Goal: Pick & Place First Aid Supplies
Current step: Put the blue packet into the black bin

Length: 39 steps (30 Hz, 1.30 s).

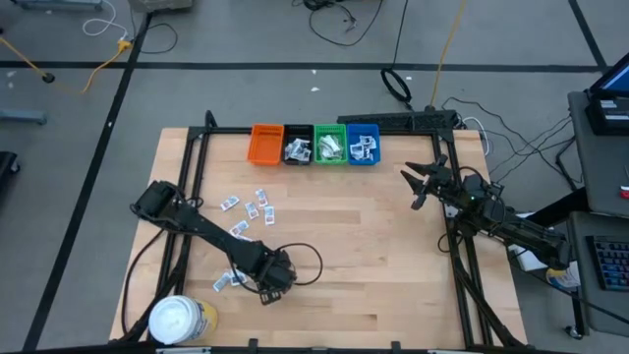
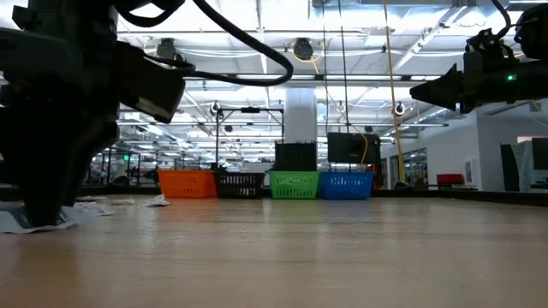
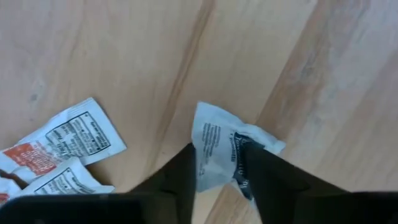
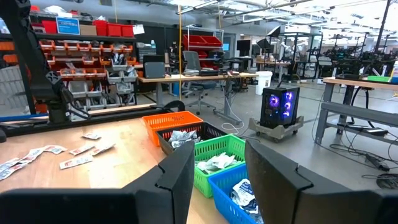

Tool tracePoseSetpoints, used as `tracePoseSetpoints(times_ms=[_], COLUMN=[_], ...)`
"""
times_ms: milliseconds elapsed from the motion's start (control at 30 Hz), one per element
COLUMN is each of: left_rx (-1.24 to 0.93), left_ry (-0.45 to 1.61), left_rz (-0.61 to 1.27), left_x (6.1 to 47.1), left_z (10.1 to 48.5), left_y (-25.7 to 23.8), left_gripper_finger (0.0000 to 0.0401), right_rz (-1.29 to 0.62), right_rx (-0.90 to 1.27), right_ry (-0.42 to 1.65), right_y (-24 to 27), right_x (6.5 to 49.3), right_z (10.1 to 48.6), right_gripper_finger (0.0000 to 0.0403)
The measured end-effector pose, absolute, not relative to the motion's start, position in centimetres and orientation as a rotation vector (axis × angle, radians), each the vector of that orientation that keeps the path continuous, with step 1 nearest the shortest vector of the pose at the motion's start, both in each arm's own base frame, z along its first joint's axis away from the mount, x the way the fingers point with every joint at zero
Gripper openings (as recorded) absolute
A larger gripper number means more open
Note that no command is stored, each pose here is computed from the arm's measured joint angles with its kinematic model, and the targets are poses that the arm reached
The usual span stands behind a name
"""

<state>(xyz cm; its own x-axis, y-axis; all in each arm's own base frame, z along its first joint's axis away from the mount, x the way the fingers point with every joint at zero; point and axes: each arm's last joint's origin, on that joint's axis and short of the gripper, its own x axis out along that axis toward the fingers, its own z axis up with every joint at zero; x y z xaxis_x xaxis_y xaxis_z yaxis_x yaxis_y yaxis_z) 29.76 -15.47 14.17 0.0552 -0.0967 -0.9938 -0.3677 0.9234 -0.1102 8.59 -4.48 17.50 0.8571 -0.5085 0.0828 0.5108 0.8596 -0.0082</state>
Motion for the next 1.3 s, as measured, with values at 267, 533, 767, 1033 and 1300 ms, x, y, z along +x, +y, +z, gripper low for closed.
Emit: tracePoseSetpoints(times_ms=[267,533,767,1033,1300], left_rx=[-0.404,-0.484,-0.547,-0.587,-0.582], left_ry=[1.503,1.439,1.424,1.398,1.381], left_rz=[0.191,0.076,0.120,0.156,0.170], left_x=[30.0,29.6,28.7,28.6,28.7], left_z=[14.6,18.7,22.4,25.5,27.8], left_y=[-15.2,-13.5,-10.3,-6.8,-4.9], left_gripper_finger=[0.0013,0.0008,0.0007,0.0006,0.0006], right_rz=[-0.535,-0.536,-0.535,-0.536,-0.536], right_rx=[-0.031,-0.030,-0.030,-0.030,-0.031], right_ry=[-0.079,-0.079,-0.079,-0.079,-0.079], right_y=[-4.5,-4.5,-4.5,-4.5,-4.5], right_x=[8.6,8.6,8.6,8.6,8.6], right_z=[17.5,17.5,17.5,17.5,17.5], right_gripper_finger=[0.0139,0.0139,0.0139,0.0139,0.0139])
